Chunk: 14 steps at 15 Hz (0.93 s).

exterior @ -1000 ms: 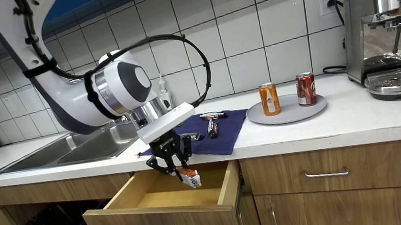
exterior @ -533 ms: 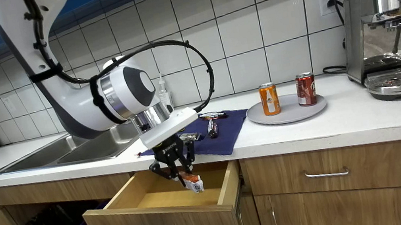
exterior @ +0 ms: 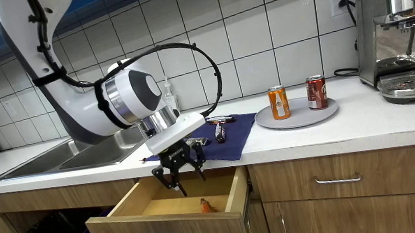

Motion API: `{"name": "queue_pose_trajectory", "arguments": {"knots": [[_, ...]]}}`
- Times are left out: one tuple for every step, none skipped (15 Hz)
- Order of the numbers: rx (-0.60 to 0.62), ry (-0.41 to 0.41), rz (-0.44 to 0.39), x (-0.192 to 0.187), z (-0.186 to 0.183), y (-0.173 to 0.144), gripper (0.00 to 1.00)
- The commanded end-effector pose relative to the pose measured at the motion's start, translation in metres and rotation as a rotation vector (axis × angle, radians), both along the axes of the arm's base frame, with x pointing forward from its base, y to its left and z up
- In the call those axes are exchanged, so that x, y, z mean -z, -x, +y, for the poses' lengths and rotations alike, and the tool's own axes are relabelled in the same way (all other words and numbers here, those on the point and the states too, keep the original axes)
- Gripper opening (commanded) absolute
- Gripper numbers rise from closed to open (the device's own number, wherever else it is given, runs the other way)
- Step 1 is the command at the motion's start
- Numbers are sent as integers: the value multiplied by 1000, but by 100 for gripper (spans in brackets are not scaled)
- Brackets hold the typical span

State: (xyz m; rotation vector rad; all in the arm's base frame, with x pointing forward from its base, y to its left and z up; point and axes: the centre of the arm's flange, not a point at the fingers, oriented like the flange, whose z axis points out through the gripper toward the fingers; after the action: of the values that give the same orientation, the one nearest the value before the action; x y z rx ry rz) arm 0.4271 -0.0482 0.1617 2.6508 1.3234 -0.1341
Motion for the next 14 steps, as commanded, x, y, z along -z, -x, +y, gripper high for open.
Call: {"name": "queue_pose_trajectory", "arguments": {"knots": [[10,-9,-32,-21,3,-2,96],[10,-10,-41,-25,4,-2,100],[9,-12,-51,-31,5,-2,100],[10,-14,-60,-35,5,-3,100],[12,-17,-70,-41,6,-4,100],[15,-20,-79,-46,6,-5,100],[20,-21,-92,-51,7,-6,100],[24,-23,-103,-55,7,-8,100],[33,-26,-113,-59,7,-10,100],[46,-26,-131,-63,7,-13,100],[52,-28,-140,-67,7,-15,100],[59,-27,-150,-69,6,-18,100],[69,-27,-159,-70,6,-22,100],[79,-29,-164,-72,5,-26,100]]}}
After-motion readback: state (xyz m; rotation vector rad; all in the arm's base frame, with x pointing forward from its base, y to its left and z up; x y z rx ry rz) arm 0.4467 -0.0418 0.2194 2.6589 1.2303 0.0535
